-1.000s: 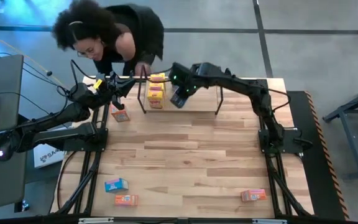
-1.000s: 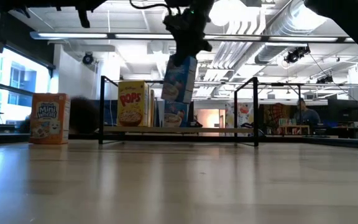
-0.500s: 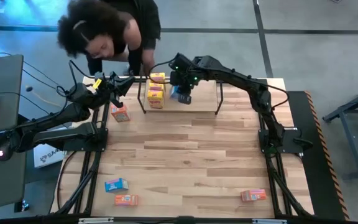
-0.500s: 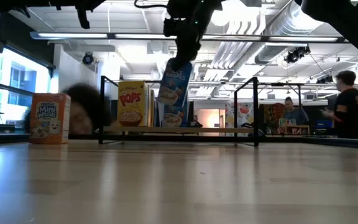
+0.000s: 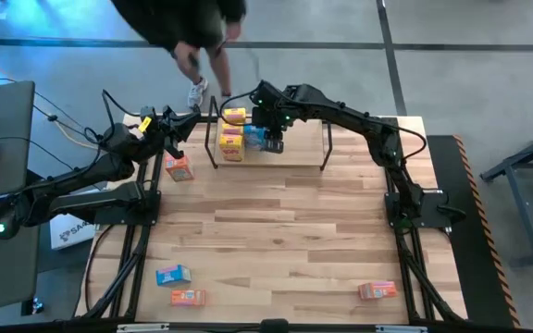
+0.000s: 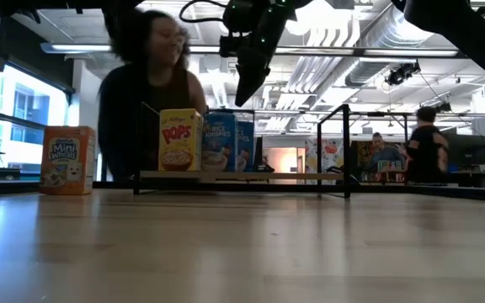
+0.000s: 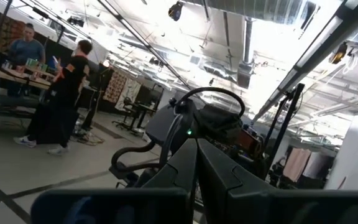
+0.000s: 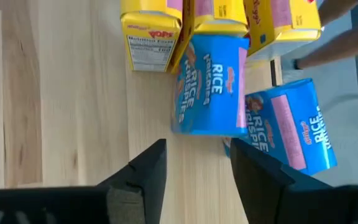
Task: Stack cereal on shelf
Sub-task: Put the top blue cereal box on the shelf aligned with the other blue cereal box
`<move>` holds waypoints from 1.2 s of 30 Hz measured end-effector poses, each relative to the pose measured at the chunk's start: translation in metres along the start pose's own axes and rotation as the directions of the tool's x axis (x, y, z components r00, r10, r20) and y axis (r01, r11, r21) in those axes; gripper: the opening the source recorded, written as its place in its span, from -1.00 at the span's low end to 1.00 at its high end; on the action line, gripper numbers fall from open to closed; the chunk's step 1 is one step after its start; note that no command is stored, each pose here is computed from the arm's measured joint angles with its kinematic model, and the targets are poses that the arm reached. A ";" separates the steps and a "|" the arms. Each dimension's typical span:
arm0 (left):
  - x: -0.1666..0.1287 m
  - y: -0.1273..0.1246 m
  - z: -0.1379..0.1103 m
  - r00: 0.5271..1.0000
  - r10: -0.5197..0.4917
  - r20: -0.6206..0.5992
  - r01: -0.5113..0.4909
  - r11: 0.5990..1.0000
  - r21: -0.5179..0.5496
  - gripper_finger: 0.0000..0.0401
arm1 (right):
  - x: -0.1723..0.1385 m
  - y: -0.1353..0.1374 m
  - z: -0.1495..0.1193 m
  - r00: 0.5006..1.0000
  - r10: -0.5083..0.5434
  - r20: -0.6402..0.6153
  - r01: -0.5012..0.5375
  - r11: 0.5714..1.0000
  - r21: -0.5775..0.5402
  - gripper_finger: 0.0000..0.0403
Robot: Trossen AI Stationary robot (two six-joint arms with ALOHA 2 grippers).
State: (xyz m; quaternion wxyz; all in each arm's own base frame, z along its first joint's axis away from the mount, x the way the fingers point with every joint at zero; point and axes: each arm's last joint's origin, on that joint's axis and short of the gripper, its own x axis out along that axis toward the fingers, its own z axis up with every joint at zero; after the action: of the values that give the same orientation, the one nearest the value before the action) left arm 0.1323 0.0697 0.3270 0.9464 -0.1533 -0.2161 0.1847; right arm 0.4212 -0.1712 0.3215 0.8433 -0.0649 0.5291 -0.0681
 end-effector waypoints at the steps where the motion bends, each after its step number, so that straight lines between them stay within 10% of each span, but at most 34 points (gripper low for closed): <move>1: 0.000 0.000 0.000 1.000 0.000 0.000 0.000 1.000 0.000 -0.97 | 0.000 0.001 0.000 1.000 -0.001 -0.006 0.001 1.000 -0.002 -0.24; 12: 0.000 0.000 0.000 1.000 0.000 0.000 0.000 1.000 0.009 -0.97 | -0.005 -0.019 -0.017 0.985 -0.109 -0.132 0.121 0.989 0.083 -0.43; 17: 0.000 0.000 0.000 1.000 0.000 0.000 0.000 1.000 0.009 -0.97 | -0.005 -0.035 -0.024 0.998 0.053 -0.045 -0.042 0.978 0.205 -0.93; 26: 0.000 0.001 0.000 0.999 0.035 0.015 -0.036 0.999 0.034 -0.97 | -0.009 -0.027 0.006 0.936 0.204 0.286 -0.243 0.964 0.108 -0.99; 36: 0.000 0.002 0.001 0.998 0.061 0.027 -0.062 0.998 0.029 -0.97 | 0.038 -0.010 0.033 0.946 0.020 0.324 -0.059 0.992 0.113 -1.00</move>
State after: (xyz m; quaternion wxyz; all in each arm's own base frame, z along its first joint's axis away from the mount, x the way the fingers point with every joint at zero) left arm 0.1314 0.0714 0.3270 0.9396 -0.1435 -0.2208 0.2188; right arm 0.4666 -0.1870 0.3038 0.9220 -0.0133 0.3802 -0.0716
